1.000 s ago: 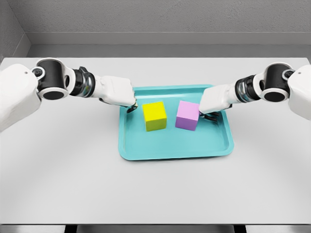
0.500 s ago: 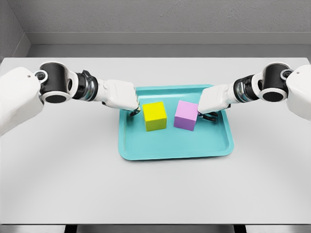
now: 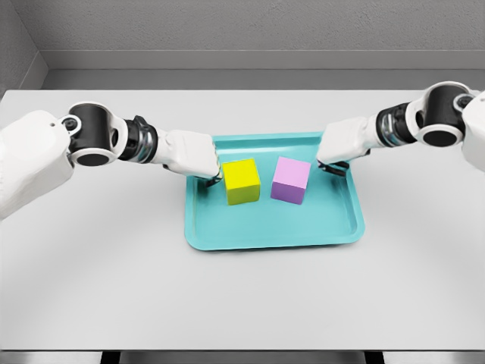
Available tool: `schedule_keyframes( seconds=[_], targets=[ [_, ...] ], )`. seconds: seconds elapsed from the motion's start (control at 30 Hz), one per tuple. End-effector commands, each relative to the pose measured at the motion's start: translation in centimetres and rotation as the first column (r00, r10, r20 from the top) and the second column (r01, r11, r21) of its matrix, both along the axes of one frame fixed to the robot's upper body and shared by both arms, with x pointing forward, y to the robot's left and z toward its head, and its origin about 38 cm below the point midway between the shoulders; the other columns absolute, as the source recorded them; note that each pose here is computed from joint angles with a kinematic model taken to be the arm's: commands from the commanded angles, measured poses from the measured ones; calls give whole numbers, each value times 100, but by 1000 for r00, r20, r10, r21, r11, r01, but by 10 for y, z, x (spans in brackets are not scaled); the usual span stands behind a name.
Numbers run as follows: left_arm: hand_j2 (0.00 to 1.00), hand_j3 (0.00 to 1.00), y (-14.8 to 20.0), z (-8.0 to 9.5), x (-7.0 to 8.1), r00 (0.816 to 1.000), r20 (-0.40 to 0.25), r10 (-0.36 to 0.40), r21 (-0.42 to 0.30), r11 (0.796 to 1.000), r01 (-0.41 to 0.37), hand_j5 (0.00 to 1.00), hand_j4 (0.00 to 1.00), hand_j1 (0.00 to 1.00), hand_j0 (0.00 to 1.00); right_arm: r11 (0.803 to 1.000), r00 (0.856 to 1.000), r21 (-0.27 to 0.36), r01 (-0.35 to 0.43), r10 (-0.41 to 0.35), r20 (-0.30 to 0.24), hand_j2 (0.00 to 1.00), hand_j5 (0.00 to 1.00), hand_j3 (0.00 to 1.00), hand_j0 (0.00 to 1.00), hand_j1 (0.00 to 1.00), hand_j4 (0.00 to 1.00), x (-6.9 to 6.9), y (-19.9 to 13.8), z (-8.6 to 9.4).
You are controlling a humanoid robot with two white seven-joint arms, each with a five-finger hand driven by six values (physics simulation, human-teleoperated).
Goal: Push two cubes
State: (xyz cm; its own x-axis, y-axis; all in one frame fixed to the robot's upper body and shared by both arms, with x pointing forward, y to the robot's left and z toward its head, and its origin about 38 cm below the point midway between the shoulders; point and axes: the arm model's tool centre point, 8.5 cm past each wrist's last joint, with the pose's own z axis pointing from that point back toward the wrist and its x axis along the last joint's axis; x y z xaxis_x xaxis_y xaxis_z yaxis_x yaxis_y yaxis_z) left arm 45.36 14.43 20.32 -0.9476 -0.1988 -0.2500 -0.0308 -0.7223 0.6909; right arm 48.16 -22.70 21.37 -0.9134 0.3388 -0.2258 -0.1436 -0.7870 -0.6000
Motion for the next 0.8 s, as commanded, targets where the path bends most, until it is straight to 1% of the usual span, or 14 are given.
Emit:
schedule_keyframes(
  seconds=[0.0, 0.03, 0.07, 0.13, 0.17, 0.2, 0.23, 0.27, 0.33, 0.4, 0.43, 0.77],
  targets=[
    [48, 48, -1, 1, 0, 1000, 0, 1, -4, 1000, -1, 48, 48, 48, 48, 1000, 1000, -7, 23, -23, 4, 16, 16, 16, 16, 16, 16, 0, -12, 2],
    [48, 48, -2, 0, 0, 1000, -1, -1, -4, 1000, 1, 48, 48, 48, 48, 1000, 1000, -9, 23, -23, 11, 16, 16, 16, 16, 16, 16, 1, -13, 5],
    [48, 48, -2, 0, 0, 1000, -2, -1, -4, 1000, 1, 48, 48, 48, 48, 1000, 1000, -12, 25, -25, 10, 16, 16, 16, 16, 16, 16, 2, -13, 5],
    [48, 48, -2, 0, 0, 1000, -2, -2, -5, 1000, 2, 48, 48, 48, 48, 999, 1000, -45, 2, -3, -23, 16, 16, 16, 16, 16, 16, -3, -8, -10],
    [48, 48, -4, 0, -1, 1000, -1, -6, -6, 1000, 6, 48, 48, 48, 48, 998, 999, -57, 0, -2, -32, 16, 16, 16, 16, 16, 16, -4, -7, -15],
    [48, 48, -7, -1, -1, 1000, 4, -11, -2, 1000, 11, 48, 48, 48, 48, 998, 999, -59, 6, -8, -39, 16, 16, 16, 16, 16, 16, 0, -4, -19],
    [48, 48, -9, -1, -1, 1000, 5, -15, -3, 1000, 15, 48, 48, 48, 48, 998, 999, -70, 10, -12, -38, 16, 16, 16, 16, 16, 16, 4, -2, -23],
    [48, 48, -9, -1, -1, 1000, 5, -15, -3, 1000, 15, 48, 48, 48, 48, 997, 999, -78, 5, -9, -45, 16, 16, 16, 16, 16, 16, 3, -1, -26],
    [48, 48, -9, -1, -1, 1000, 5, -15, -3, 1000, 15, 48, 48, 48, 48, 997, 999, -80, 11, -15, -50, 16, 16, 16, 16, 16, 16, 7, 4, -30],
    [48, 48, -9, -1, -1, 1000, 5, -15, -3, 1000, 15, 48, 48, 48, 48, 997, 999, -82, 6, -11, -54, 16, 16, 16, 16, 16, 16, 6, 5, -32],
    [48, 48, -10, -1, -1, 1000, 5, -15, -3, 1000, 15, 48, 48, 48, 48, 996, 998, -93, 2, -8, -62, 16, 16, 16, 16, 16, 16, 5, 5, -36],
    [48, 48, -10, 0, 0, 1000, 6, -13, -4, 1000, 13, 48, 48, 48, 48, 996, 998, -89, -4, -1, -58, 16, 16, 16, 16, 16, 16, 5, 9, -34]
  ],
)
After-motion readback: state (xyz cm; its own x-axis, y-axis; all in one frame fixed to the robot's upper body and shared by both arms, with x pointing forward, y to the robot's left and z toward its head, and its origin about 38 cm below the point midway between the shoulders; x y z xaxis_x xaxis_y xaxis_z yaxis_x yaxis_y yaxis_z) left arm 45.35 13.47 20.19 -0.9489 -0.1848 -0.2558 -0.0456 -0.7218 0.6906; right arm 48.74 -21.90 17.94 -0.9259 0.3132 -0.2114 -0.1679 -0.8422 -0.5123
